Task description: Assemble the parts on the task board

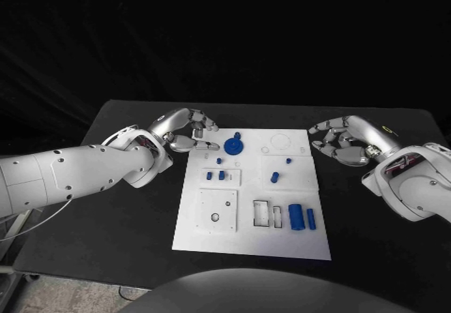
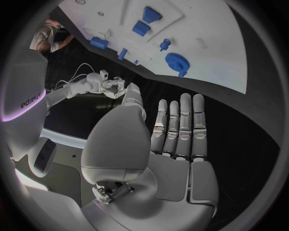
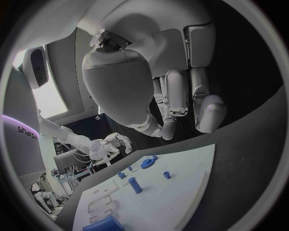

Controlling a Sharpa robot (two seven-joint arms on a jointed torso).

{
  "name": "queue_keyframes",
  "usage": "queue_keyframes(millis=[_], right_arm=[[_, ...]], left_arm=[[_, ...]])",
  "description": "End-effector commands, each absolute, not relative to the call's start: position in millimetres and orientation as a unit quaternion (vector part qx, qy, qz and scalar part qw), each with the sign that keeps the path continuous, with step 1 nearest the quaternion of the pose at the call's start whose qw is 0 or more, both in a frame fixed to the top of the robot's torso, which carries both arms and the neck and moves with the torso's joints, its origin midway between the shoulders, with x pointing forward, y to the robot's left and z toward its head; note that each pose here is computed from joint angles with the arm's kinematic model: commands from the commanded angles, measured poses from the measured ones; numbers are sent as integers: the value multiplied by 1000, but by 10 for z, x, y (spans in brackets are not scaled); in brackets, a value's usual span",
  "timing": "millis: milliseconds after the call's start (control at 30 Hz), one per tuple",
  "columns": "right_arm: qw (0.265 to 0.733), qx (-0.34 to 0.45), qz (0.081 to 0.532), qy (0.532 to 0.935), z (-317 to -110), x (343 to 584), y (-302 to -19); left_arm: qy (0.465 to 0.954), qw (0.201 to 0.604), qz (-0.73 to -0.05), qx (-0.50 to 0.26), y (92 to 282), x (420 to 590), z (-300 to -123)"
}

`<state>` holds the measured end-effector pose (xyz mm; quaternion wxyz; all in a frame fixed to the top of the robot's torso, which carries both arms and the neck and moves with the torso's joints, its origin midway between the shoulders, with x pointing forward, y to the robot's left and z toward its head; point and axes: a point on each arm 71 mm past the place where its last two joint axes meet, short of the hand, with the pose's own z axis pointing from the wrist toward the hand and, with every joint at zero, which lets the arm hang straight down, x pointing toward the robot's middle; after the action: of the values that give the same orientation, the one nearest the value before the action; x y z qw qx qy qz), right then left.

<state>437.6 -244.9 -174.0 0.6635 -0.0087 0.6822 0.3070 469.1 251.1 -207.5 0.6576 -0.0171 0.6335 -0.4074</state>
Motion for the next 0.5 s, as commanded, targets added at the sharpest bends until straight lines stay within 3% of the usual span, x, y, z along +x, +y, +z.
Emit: queue_keyframes(millis=[33,333,500], right_arm=[[638,-16,303,708,-1792,4368,-2422],[627,-40,297,719,-1824,4330,-2361],[625,-58,292,722,-1852,4318,-2321]], left_arm=[[577,646,-487,-110,2542,4684,-1982],[564,534,-578,-250,2464,4661,-2025],[559,489,-606,-286,2413,4641,-2047]])
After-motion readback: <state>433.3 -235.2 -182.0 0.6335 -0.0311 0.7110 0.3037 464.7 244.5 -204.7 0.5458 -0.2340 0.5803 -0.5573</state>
